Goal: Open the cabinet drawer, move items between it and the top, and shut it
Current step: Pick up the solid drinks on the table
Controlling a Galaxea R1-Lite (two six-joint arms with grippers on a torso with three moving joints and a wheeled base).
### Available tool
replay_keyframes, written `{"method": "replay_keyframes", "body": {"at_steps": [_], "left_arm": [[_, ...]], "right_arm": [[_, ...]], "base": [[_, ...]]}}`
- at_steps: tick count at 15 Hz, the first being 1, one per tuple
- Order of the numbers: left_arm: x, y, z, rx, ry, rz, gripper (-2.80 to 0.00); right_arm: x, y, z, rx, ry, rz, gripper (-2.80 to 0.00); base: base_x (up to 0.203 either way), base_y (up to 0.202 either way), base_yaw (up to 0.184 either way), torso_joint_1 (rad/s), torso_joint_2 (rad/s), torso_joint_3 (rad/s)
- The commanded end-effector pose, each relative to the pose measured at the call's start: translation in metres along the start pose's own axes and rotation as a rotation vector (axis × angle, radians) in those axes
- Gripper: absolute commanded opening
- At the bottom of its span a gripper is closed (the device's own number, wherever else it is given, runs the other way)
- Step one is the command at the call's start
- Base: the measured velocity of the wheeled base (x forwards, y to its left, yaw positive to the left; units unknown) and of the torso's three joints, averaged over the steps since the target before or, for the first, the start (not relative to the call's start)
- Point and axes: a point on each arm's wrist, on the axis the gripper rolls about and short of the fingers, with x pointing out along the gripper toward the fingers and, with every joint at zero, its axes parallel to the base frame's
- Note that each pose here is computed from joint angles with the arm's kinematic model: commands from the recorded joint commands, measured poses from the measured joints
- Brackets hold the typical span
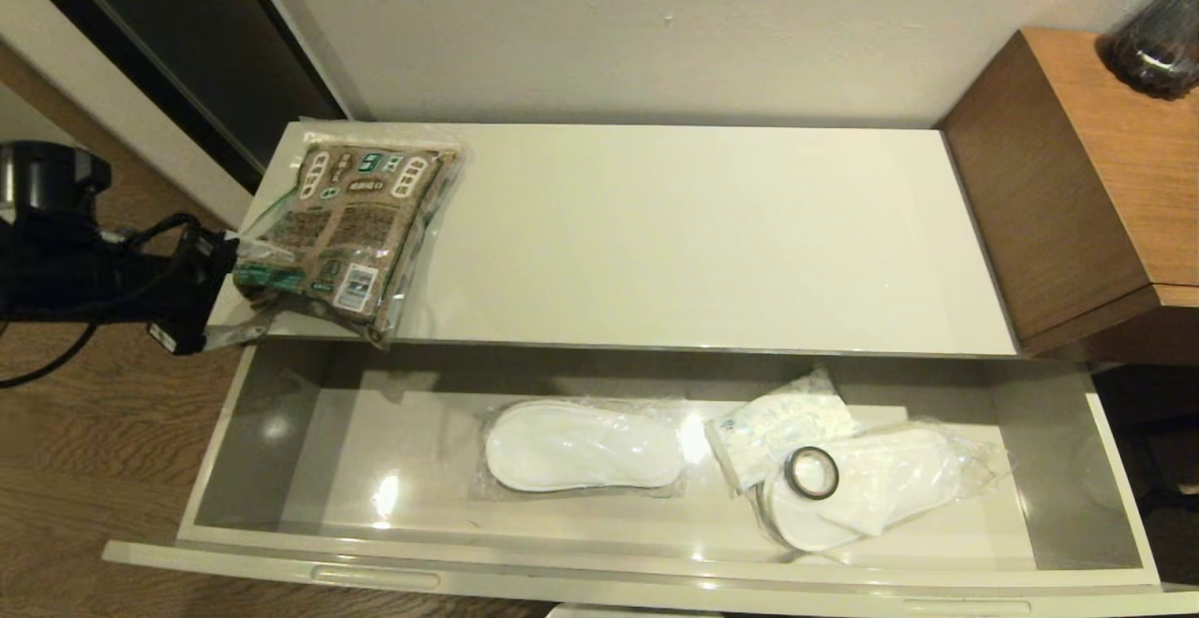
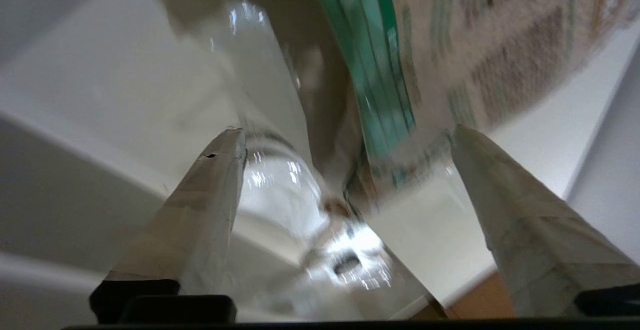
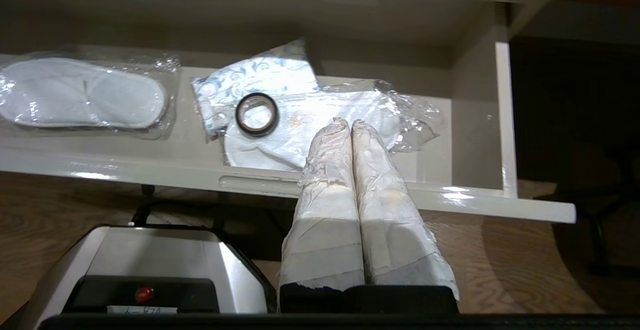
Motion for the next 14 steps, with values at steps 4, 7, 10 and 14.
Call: {"method": "replay_keyframes", "body": {"at_steps": [4, 7, 10, 14], "left_arm": [[0.027, -0.002, 0.0, 0.029, -0.07, -0.027, 0.0], [0.038, -0.008, 0.006, 0.039, -0.081, -0.036, 0.0], [0.052, -0.014, 0.014, 0.047, -0.103, -0.061, 0.0], [0.062, -0.014, 0.021, 0.033, -0.144, -0.13, 0.0]], "right_arm": [[0.0, 0.0, 0.0, -0.001, 0.003, 0.001, -2.8], [0.0, 0.0, 0.0, -0.001, 0.003, 0.001, -2.8], [0.0, 0.0, 0.0, -0.001, 0.003, 0.001, -2.8], [0.0, 0.0, 0.0, -0.001, 0.003, 0.001, -2.8]], "base": [[0.0, 0.0, 0.0, 0.0, 0.0, 0.0], [0.0, 0.0, 0.0, 0.0, 0.0, 0.0], [0.0, 0.0, 0.0, 0.0, 0.0, 0.0], [0.0, 0.0, 0.0, 0.0, 0.0, 0.0]]}}
